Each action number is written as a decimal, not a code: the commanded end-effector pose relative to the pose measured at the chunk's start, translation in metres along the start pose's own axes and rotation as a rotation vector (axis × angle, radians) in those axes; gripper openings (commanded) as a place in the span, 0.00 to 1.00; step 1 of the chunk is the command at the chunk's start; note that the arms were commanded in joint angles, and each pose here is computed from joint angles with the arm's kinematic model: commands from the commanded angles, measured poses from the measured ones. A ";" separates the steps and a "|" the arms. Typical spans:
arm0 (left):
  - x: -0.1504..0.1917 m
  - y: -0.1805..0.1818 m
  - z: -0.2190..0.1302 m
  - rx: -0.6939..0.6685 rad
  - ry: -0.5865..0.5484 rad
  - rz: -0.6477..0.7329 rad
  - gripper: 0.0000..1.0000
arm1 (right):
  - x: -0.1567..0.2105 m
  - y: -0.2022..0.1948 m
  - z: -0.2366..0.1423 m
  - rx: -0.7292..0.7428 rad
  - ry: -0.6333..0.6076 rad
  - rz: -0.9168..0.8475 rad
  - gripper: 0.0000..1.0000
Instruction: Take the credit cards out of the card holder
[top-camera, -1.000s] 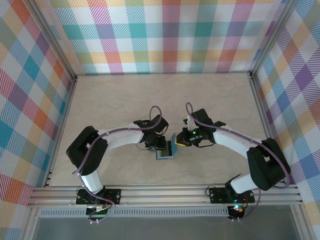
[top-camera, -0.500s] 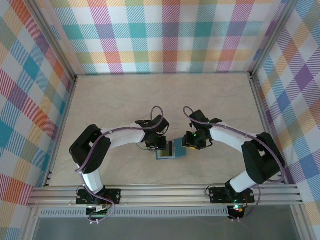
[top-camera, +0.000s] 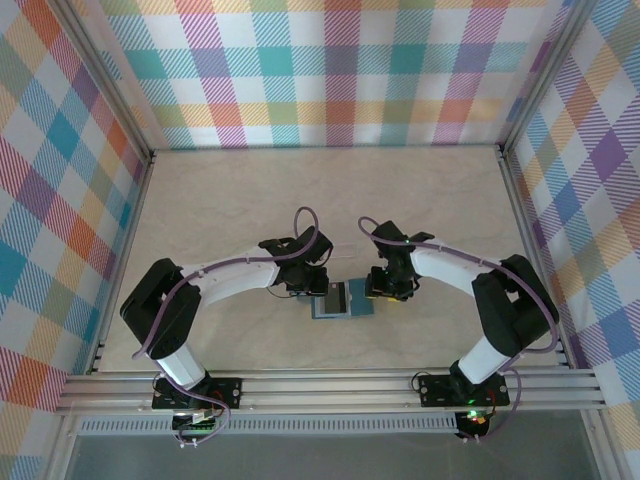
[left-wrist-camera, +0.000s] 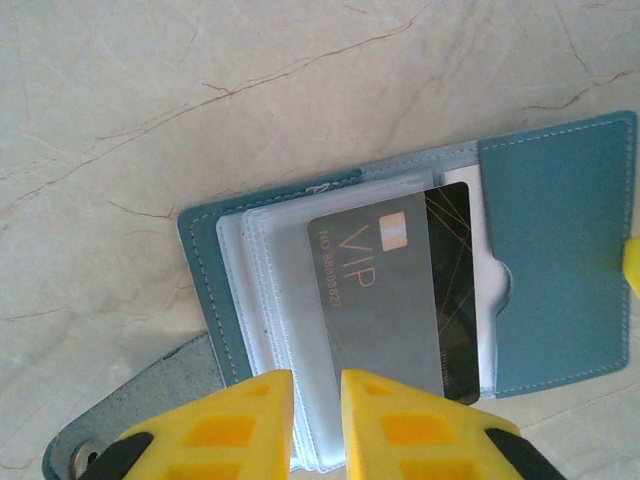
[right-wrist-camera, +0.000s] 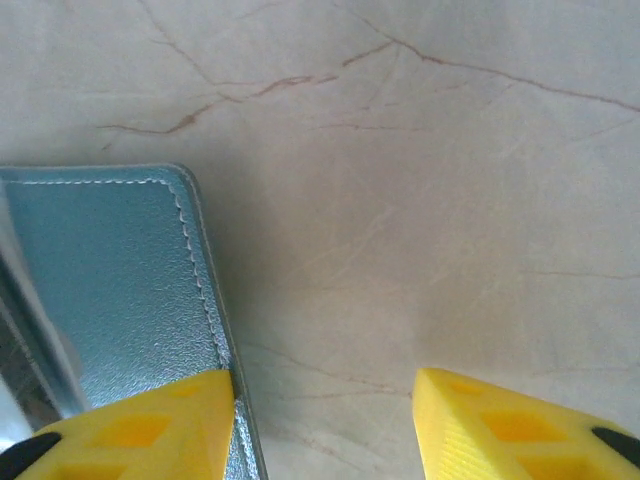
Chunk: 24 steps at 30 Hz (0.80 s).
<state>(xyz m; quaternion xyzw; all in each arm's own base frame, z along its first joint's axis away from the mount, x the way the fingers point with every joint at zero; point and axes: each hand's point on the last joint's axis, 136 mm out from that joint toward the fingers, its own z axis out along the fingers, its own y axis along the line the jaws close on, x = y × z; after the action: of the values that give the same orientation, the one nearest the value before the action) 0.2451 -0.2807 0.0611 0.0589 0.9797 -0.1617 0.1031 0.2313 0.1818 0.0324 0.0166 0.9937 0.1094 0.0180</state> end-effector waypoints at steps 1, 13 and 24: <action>0.004 0.001 0.002 0.013 0.022 -0.017 0.20 | -0.003 0.010 -0.027 -0.012 -0.040 -0.036 0.52; 0.007 0.000 0.011 0.022 0.044 -0.024 0.19 | -0.011 0.066 -0.085 -0.211 -0.136 -0.108 0.42; 0.009 0.005 0.019 0.026 0.047 -0.073 0.17 | 0.004 0.101 -0.045 -0.423 0.020 -0.077 0.30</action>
<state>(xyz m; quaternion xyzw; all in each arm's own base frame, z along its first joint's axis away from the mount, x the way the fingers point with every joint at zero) 0.2400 -0.2832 0.0473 0.0445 0.9800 -0.1751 0.0831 0.2372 0.2627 0.1156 -0.0340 0.9525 0.2978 0.0535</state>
